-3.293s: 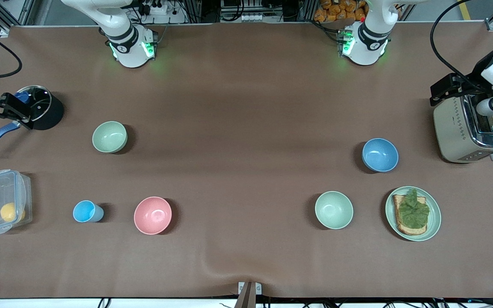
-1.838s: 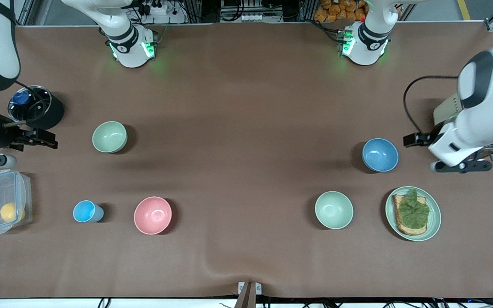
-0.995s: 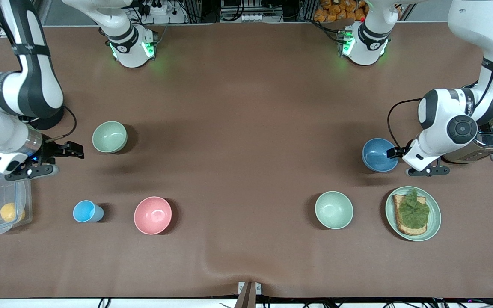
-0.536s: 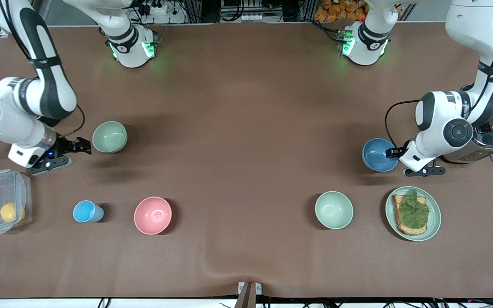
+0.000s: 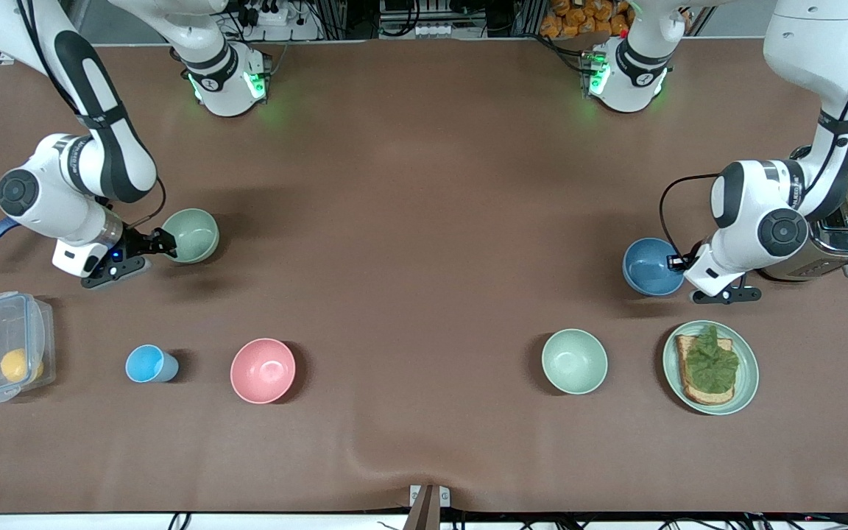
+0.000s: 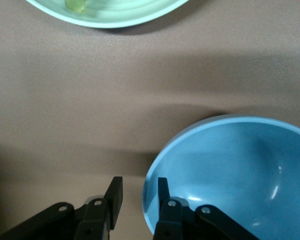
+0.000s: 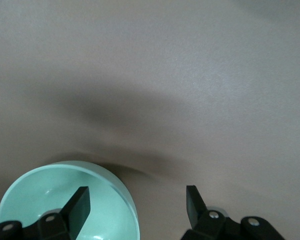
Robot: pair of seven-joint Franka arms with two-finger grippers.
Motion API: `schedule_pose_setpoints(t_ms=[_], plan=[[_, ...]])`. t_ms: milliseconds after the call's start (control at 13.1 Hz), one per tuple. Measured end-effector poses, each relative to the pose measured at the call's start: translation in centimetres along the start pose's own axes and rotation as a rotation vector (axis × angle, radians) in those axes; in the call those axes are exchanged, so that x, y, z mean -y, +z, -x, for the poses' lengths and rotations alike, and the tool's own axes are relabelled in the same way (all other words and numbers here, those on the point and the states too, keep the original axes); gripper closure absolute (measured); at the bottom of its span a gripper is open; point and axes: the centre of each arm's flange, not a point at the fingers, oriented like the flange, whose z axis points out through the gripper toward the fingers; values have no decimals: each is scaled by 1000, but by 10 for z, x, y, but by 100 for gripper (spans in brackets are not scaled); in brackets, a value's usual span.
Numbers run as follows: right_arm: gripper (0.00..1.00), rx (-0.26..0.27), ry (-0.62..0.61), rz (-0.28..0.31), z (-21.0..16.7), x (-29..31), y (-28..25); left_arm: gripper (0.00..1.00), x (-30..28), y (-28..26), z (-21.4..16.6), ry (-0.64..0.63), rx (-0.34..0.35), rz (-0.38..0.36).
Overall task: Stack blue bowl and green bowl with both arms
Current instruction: 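Grasp the blue bowl with the left gripper while the right gripper grasps the green bowl, then carry the green bowl with the right gripper while the left gripper drags the blue bowl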
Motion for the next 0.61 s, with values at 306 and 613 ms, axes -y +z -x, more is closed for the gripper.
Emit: schedule_pose_setpoints(t_ms=[306,613], plan=[[22,14,-24,-7,8,-2,16,94,-2,-6,-1,-4,-6,8],[43,35,-8,-21,18,-9,28,94,-3,-8,-1,-3,-9,8]])
